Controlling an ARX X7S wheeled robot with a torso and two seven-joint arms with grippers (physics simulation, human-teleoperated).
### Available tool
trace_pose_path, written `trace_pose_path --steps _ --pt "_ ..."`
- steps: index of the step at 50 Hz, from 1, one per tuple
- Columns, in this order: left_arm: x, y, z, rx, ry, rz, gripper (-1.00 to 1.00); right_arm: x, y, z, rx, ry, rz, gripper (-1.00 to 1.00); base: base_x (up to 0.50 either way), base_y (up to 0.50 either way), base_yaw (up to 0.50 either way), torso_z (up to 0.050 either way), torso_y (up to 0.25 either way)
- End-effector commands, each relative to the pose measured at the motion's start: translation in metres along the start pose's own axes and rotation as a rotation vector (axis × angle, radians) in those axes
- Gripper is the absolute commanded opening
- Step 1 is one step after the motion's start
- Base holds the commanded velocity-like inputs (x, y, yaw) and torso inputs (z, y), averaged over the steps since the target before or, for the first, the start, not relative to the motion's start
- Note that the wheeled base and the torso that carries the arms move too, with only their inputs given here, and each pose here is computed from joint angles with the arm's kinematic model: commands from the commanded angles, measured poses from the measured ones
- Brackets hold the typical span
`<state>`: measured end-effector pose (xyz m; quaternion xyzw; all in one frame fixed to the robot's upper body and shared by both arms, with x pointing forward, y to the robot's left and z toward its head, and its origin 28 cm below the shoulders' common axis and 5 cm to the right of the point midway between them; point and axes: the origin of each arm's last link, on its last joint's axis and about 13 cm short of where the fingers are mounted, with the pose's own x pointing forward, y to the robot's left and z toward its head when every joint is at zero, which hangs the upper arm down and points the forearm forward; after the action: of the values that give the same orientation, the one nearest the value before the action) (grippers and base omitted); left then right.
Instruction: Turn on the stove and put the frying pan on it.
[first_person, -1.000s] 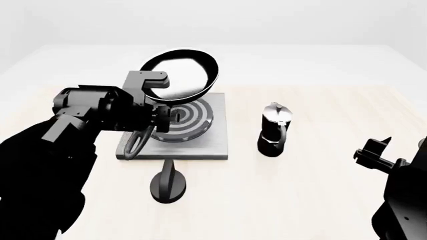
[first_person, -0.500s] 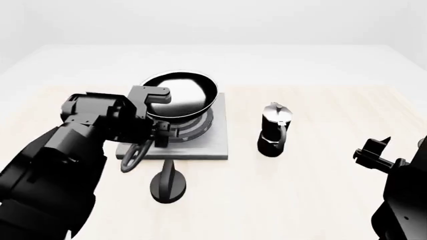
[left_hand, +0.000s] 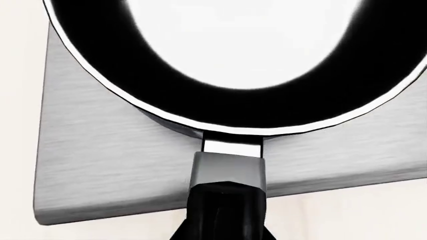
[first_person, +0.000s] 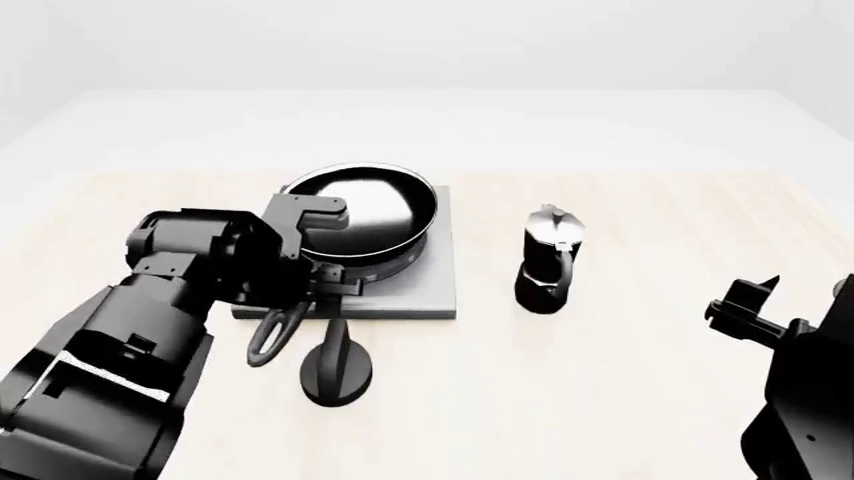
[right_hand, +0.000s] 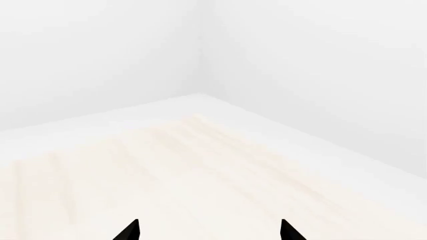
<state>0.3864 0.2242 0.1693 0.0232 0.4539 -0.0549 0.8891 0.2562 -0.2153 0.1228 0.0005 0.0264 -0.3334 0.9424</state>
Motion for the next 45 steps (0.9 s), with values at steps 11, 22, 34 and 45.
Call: trace_pose_path --steps 11,22,34,45 --pt "-0.006 -0.002 0.011 -0.01 -0.039 -0.025 1.0 0.001 0.001 0.001 -0.002 -0.002 0.003 1.0 0.0 0.0 0.0 0.0 0.0" --pt "-0.018 0.004 0.028 0.043 -0.059 -0.059 1.0 0.001 0.001 0.0 -0.002 -0.001 0.004 1.0 0.0 0.0 0.0 0.0 0.0" --pt "-0.135 0.009 0.073 0.171 -0.158 -0.143 1.0 0.001 0.006 0.001 -0.006 -0.003 0.017 1.0 0.0 0.0 0.0 0.0 0.0" --pt "-0.232 0.016 0.067 0.215 -0.362 -0.301 1.0 -0.002 0.007 0.008 -0.013 -0.014 0.027 1.0 0.0 0.0 0.0 0.0 0.0"
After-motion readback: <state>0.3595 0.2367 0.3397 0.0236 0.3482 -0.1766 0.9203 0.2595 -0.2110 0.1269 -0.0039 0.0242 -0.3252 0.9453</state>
